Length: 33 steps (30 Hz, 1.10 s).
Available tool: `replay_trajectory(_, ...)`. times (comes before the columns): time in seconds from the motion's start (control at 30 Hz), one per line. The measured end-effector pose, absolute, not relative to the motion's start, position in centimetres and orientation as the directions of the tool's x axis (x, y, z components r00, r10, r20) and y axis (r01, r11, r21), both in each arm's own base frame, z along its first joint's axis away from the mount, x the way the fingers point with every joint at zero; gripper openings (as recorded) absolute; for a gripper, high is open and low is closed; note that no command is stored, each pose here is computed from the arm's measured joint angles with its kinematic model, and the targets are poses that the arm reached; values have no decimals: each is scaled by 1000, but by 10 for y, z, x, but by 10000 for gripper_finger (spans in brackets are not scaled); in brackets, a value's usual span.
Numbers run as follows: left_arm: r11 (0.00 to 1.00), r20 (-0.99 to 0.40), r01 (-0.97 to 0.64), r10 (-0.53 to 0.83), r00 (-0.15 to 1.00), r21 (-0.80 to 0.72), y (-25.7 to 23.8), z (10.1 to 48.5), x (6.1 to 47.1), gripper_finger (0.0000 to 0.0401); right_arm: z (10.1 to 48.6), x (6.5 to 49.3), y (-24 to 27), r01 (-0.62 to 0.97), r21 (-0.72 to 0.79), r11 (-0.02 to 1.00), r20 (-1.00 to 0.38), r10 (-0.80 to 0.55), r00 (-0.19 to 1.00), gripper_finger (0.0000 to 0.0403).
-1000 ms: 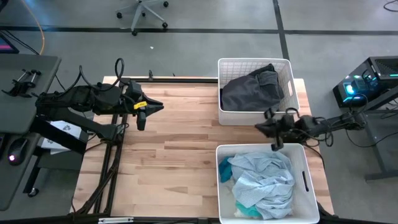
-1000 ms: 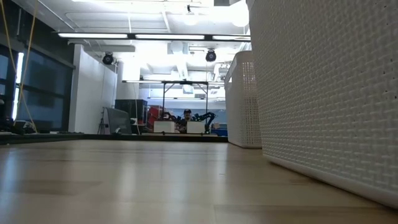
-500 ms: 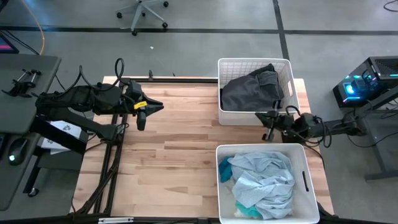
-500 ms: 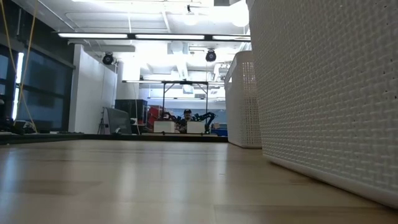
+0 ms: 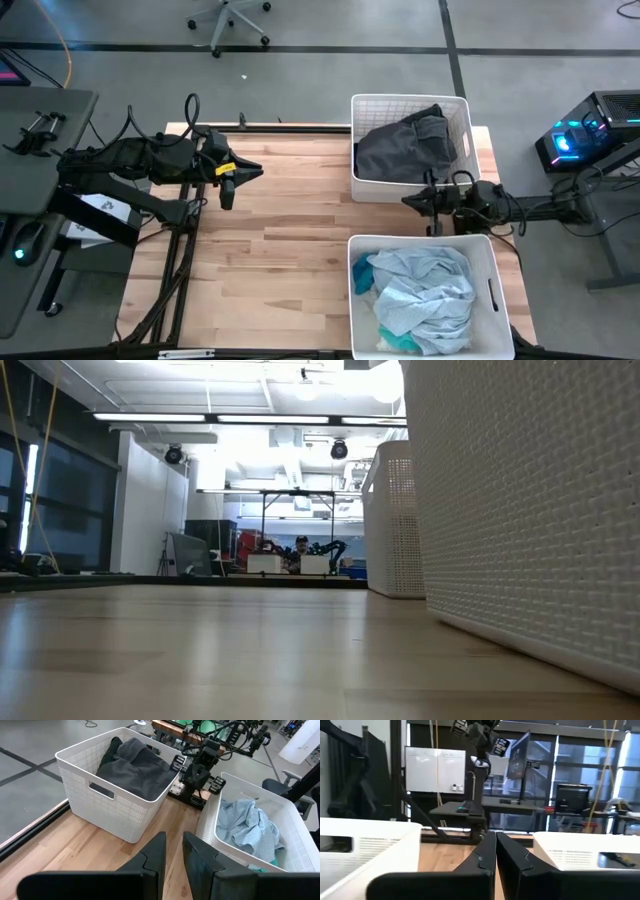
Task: Sort clothes
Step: Return to Home Position
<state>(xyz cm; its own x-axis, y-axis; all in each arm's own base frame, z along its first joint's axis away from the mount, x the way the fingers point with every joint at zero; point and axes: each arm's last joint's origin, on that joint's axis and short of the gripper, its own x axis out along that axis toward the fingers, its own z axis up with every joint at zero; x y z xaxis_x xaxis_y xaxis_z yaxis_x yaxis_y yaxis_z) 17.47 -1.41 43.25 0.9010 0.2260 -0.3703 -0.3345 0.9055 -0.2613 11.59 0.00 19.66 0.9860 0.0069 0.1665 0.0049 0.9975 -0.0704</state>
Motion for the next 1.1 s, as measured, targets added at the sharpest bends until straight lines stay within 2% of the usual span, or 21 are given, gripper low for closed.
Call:
replay_trajectory(0.23, 905, -370, -334, 226, 901, -262, -14, 433, 175, 53, 198, 116, 2, -19, -89, 996, 189, 35, 981, 0)
replay_trajectory(0.4, 905, -370, -335, 226, 901, -262, -14, 433, 175, 53, 218, 109, 2, 11, -128, 992, 406, 42, 913, 0)
replay_trajectory(0.47, 905, -370, -334, 226, 901, -262, -14, 433, 175, 53, 225, 106, 4, -57, -95, 994, 469, 95, 878, 0)
replay_trajectory(0.6, 905, -370, -334, 226, 901, -262, -14, 433, 175, 53, 217, 109, 7, -222, 49, 974, 391, 186, 901, 0)
replay_trajectory(0.8, 908, -370, -332, 226, 901, -255, -14, 433, 175, 53, 199, 117, 8, -259, 215, 942, 217, 213, 953, 0)
replay_trajectory(1.0, 906, -370, -334, 226, 901, -260, -14, 433, 175, 53, 211, 114, 8, -290, 170, 942, 328, 223, 918, 0)
replay_trajectory(1.1, 908, -370, -332, 226, 901, -254, -14, 433, 175, 53, 211, 114, 8, -305, 235, 923, 322, 222, 920, 0)
